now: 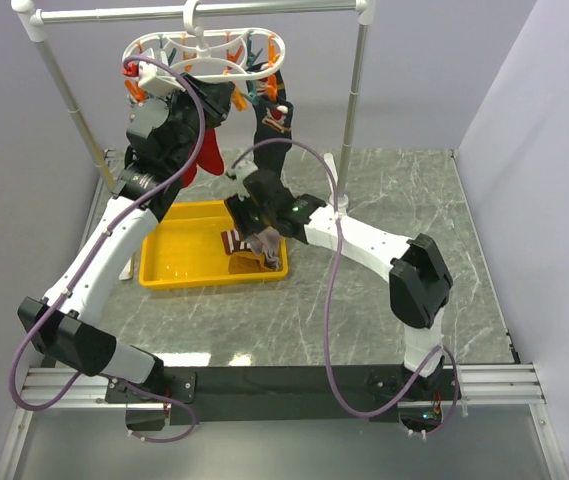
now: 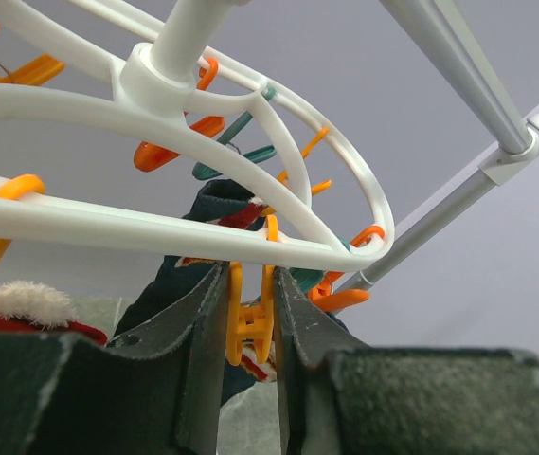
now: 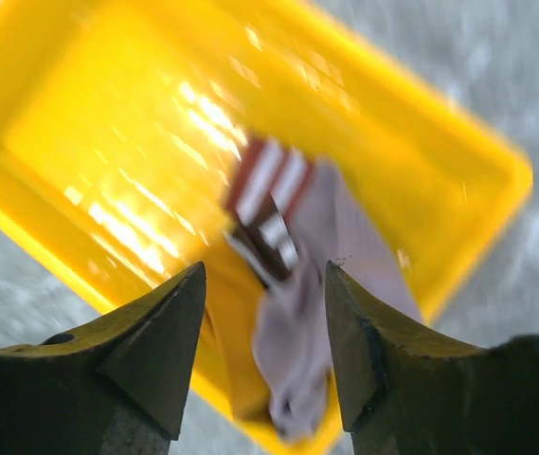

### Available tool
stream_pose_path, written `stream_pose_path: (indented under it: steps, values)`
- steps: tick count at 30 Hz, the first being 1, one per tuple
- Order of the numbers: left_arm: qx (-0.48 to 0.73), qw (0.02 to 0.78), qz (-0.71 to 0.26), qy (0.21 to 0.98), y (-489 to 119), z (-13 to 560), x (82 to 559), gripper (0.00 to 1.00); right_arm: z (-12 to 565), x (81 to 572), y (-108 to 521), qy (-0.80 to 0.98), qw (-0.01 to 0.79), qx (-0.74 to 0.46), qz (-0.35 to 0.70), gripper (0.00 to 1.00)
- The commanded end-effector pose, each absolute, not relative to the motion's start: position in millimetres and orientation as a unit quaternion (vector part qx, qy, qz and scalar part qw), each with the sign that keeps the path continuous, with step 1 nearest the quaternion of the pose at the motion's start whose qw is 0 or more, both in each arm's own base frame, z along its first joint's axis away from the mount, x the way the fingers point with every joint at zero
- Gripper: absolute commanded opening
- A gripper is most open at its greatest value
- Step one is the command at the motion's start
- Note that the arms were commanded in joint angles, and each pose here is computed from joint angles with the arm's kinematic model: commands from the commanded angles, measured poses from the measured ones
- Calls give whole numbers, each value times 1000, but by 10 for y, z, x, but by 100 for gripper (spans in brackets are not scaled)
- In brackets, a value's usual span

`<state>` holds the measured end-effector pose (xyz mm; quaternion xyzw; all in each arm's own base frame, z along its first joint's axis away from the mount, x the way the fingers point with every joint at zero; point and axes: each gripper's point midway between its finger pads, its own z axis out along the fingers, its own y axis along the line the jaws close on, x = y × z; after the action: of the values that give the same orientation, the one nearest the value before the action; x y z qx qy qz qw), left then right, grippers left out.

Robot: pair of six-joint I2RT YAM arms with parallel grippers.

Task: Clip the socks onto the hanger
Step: Pick up the sock from the bin.

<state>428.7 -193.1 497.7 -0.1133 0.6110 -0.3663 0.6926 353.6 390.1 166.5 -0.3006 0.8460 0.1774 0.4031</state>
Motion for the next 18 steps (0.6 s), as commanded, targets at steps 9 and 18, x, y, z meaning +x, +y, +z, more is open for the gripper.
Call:
stream_pose_path:
  steps: [9, 18]
  values:
    - [-117, 721, -378, 569, -1809, 5298, 4164, 27, 1353, 3768, 4523, 789, 402, -400, 236, 57]
    - [-116, 719, -377, 572, -1809, 5284, 4153, 27, 1155, 3967, 4635, 783, 395, -407, 254, 60]
